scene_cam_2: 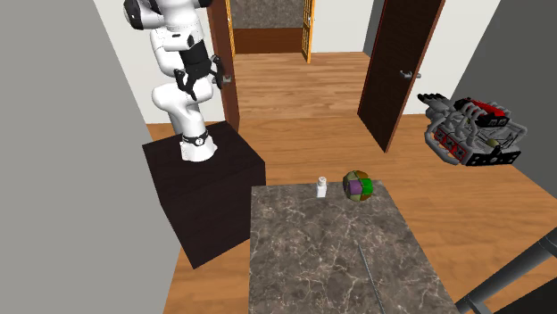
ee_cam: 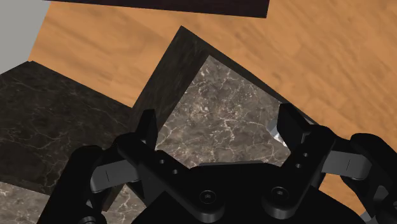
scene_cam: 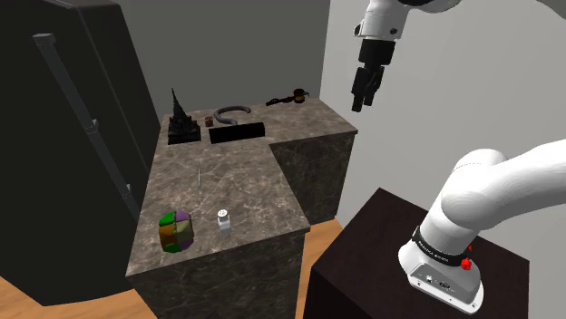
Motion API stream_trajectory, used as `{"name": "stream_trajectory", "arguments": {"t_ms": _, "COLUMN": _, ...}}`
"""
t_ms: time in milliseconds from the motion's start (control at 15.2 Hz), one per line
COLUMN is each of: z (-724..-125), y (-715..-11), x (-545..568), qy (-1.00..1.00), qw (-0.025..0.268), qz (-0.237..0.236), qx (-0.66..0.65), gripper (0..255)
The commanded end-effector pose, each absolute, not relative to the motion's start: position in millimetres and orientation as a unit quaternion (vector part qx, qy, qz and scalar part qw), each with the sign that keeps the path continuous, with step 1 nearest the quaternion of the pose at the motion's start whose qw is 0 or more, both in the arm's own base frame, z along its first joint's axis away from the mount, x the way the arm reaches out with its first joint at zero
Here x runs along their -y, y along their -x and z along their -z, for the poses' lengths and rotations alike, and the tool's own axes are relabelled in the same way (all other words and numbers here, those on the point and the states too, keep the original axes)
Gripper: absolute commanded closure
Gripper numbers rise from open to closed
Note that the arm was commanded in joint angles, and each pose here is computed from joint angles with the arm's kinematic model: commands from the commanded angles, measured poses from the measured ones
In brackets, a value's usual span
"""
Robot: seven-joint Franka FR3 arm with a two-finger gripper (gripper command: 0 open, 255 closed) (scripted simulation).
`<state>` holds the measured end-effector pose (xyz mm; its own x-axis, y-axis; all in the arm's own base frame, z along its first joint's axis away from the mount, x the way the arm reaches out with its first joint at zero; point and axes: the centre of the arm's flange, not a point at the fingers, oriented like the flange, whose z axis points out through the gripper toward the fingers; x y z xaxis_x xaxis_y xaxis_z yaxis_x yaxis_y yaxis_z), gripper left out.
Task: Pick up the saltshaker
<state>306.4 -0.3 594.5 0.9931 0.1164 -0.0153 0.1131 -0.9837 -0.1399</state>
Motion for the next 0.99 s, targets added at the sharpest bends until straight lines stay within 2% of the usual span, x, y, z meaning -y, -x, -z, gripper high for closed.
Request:
{"name": "stream_trajectory", "arguments": {"t_ms": 0, "z": -594.5, "y": -306.4, "x": 0.3, "qy": 0.996, "qw": 0.07, "qz": -0.012, "qx": 0.058, "gripper": 0}}
{"name": "stream_trajectory", "arguments": {"t_ms": 924, "z": -483.8, "y": -398.7, "x": -120.0, "qy": 0.995, "qw": 0.049, "qz": -0.007, "qx": 0.088, "gripper": 0}}
